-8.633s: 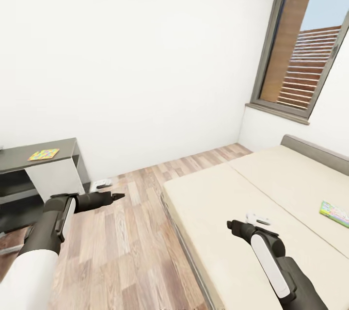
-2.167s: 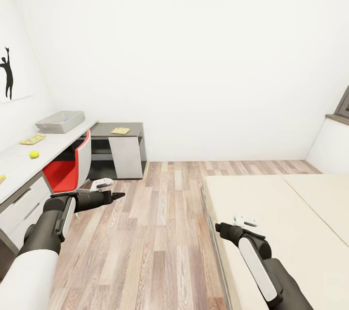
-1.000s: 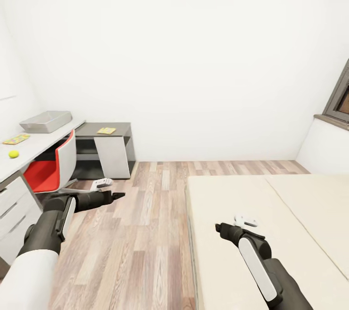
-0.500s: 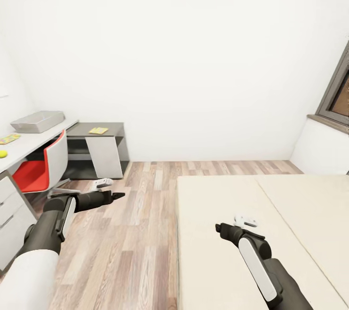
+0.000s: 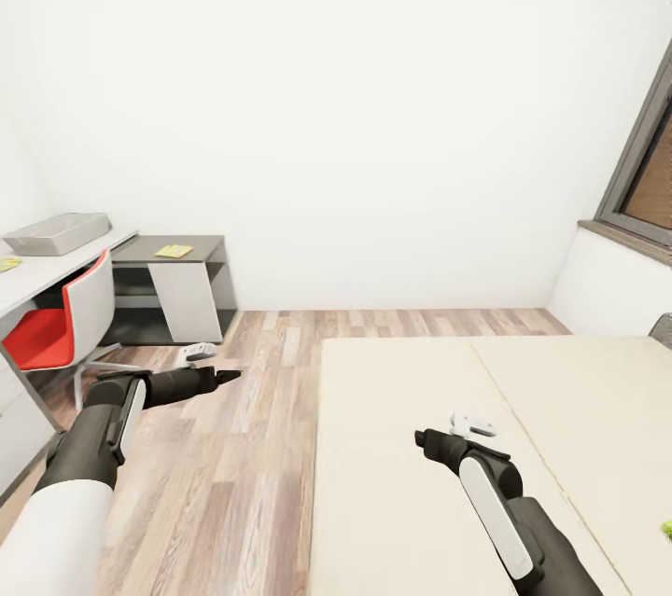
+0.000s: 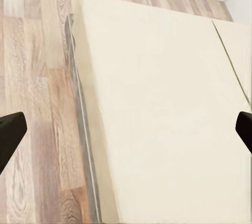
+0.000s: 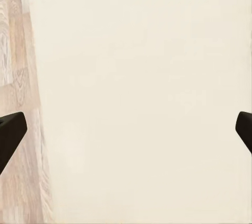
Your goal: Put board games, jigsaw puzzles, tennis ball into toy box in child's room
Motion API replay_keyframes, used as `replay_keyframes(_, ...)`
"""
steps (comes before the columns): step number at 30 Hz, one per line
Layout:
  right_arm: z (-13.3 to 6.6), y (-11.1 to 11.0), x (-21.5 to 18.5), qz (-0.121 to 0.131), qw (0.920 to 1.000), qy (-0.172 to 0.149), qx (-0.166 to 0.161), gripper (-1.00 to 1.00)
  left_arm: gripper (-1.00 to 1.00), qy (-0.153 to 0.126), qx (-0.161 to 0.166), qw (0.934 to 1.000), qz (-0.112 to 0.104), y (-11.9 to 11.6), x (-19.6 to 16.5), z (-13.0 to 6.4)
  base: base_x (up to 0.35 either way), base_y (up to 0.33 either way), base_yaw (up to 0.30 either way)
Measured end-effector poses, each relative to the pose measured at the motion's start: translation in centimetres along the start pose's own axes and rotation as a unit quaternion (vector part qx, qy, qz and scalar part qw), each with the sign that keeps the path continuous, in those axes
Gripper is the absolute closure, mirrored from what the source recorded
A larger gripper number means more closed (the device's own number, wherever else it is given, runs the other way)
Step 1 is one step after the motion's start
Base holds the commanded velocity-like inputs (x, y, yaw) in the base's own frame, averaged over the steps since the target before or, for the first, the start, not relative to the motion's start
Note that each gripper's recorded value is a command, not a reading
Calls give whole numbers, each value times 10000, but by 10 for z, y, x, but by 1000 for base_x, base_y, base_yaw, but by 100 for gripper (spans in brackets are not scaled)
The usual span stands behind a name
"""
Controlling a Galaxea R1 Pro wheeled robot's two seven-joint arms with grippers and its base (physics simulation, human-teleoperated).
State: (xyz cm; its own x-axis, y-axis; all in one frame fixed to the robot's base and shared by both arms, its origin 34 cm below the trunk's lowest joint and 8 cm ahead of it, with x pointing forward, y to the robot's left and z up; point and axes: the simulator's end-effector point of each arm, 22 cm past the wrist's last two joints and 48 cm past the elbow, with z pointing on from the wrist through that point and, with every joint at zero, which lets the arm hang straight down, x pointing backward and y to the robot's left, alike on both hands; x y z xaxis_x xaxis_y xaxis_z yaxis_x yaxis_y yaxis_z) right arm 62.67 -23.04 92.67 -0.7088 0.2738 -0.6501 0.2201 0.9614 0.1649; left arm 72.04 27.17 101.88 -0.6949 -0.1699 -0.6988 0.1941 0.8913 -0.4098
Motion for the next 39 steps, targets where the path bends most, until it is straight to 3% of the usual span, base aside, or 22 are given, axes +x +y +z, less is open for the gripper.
replay_keyframes(39, 0, 0, 0, 1, 10000, 0, -1, -100, -100, 2, 7, 10000, 2, -1, 0, 0, 0, -294, 0)
